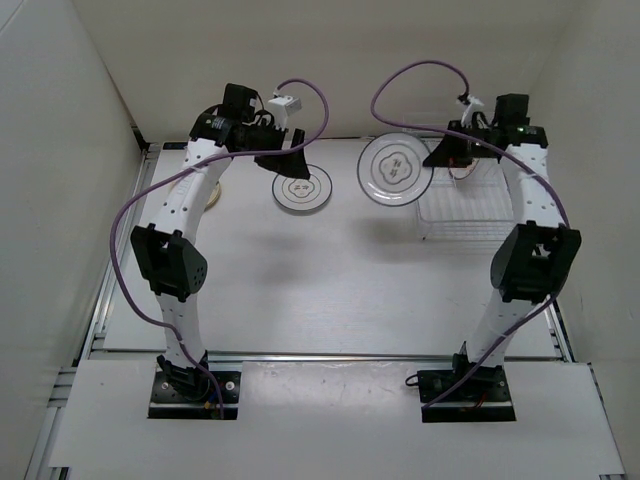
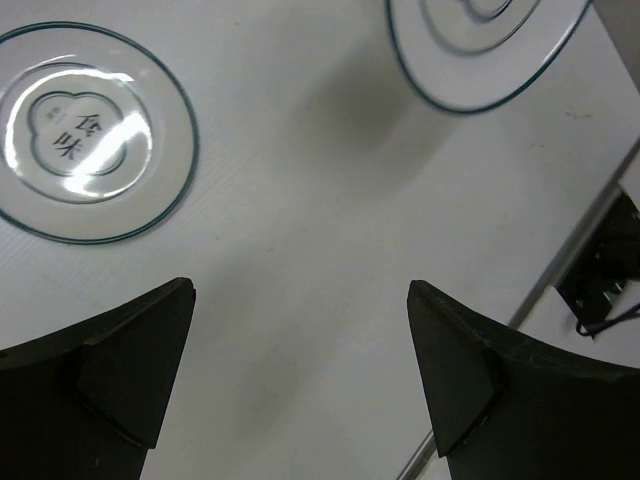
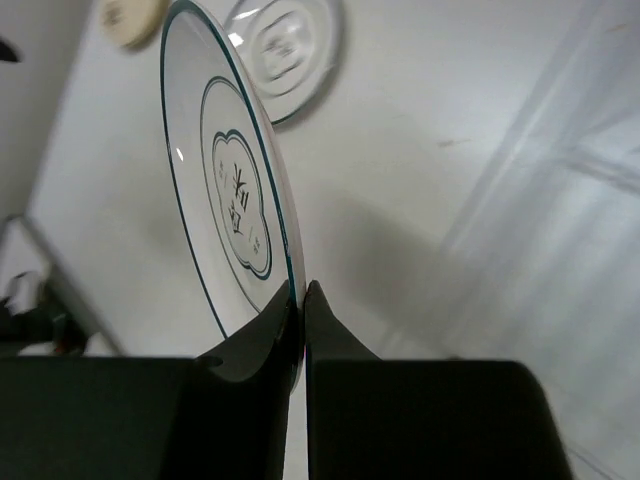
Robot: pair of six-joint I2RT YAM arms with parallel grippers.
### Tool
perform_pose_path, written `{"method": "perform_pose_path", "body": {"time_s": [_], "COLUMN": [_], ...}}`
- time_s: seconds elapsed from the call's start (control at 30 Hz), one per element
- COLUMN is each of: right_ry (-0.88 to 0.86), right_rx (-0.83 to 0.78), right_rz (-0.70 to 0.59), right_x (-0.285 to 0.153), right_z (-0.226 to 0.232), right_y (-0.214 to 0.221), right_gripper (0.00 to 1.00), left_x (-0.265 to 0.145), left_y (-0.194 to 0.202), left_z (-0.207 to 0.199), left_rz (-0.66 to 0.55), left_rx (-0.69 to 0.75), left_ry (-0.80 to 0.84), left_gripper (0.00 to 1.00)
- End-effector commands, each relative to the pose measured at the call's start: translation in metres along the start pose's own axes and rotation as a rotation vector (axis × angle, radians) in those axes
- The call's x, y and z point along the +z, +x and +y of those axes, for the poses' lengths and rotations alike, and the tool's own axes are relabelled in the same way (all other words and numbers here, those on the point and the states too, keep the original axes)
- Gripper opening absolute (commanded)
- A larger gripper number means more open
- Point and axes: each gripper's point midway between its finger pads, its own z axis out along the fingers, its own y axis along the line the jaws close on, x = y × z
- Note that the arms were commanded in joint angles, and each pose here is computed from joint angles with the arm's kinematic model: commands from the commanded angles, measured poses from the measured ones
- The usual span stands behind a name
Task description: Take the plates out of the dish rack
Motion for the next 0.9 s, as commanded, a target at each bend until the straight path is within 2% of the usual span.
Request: {"method": "perform_pose_path", "body": {"time_s": [0.0, 0.13, 0.33, 0.83, 0.87], "right_ry": [-0.465, -0.555, -0.593, -0.661, -0.668], "right_rx": [0.121, 0.156, 0.147, 0.203, 0.192], "right_rz": [0.058, 0.112, 0.147, 0.189, 0.190], "right_x": [0.012, 0.039, 0.069, 0.086, 0.087], "right_z": [0.072, 0.087, 0.095, 0.113, 0.117], "right_y": [0.020, 0.030, 0.032, 0.036, 0.034], "right_gripper": [0.00, 0.00, 0.00, 0.00, 0.00], "left_x": [-0.009, -0.009, -0.005, 0.025, 0.030], "left_y": [-0.003, -0.001, 0.003, 0.021, 0.024], "left_z": [-0.036, -0.047, -0.056, -0.047, -0.049], "left_rz": [-0.009, -0.008, -0.001, 0.062, 0.074], "left_rx": [0.031, 0.022, -0.002, -0.064, -0.066], "left_ry": [0.182, 0.253, 0.327, 0.325, 0.332], "left_gripper": [0.99, 0.99, 0.99, 0.99, 0.95]}}
